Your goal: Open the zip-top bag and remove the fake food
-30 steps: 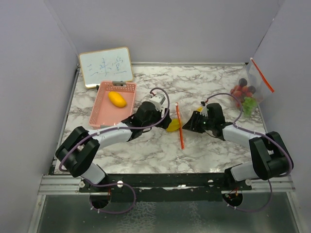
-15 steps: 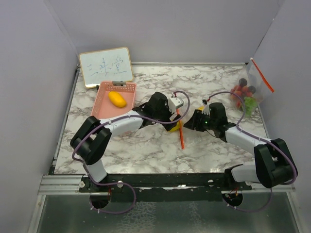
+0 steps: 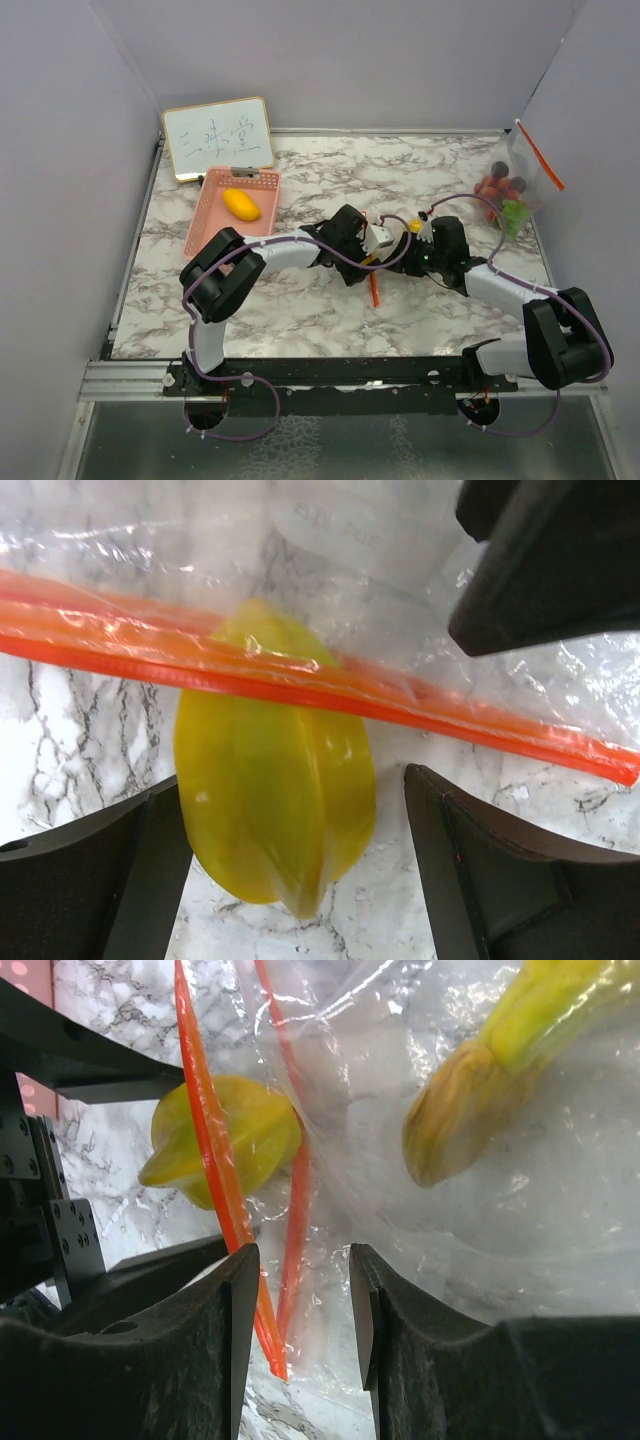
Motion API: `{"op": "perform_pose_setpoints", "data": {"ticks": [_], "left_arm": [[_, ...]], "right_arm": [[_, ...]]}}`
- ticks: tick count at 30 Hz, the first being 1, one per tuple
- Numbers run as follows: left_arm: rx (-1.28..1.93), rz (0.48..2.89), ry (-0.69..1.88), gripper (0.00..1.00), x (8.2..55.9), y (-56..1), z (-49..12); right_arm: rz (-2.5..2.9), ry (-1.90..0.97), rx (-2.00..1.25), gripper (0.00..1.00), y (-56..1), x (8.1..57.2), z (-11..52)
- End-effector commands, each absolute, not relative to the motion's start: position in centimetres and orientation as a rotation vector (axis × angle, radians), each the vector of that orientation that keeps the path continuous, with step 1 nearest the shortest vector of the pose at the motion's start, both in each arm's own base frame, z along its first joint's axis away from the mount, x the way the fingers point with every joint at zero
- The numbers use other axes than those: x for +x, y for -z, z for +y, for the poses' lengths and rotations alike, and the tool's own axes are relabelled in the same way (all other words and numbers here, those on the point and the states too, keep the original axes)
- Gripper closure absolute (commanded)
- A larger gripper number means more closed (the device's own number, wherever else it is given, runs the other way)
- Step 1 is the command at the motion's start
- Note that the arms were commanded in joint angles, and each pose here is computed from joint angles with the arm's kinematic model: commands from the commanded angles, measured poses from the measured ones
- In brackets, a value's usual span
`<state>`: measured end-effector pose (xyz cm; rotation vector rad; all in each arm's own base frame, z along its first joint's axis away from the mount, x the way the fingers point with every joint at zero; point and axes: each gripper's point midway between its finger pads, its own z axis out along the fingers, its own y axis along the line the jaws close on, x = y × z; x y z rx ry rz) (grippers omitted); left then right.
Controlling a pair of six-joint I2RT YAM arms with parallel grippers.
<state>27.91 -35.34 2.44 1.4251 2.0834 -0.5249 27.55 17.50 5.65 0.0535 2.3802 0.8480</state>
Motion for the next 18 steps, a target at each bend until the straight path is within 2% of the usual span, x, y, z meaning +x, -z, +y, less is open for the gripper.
{"op": "perform_pose_setpoints", "data": {"ticks": [1, 3, 7, 13, 18], "left_arm": [[1.376, 2.12, 0.455, 0.19, 29.1, -1.9, -35.4], [1.351, 2.113, 0.454, 0.24, 29.3, -2.1, -35.5], [1.311, 2.108, 0.423, 0.43, 29.8, -2.8, -35.4], [1.126, 2.099, 0.312, 0.45, 31.1, -4.8, -32.5], [0.781, 2.115, 0.218, 0.51, 34.2, -8.0, -27.7]], "right_arm": [[2.368, -0.813, 0.062, 0.58, -5.6, 27.7, 16.9], [2.367, -0.812, 0.063, 0.58, -5.7, 27.7, 16.8], [2.368, -0.806, 0.061, 0.58, -5.8, 27.6, 16.8], [2.366, -0.813, 0.051, 0.58, -6.0, 27.7, 16.9], [2.351, -0.854, 0.03, 0.58, -7.0, 28.4, 17.7]]}}
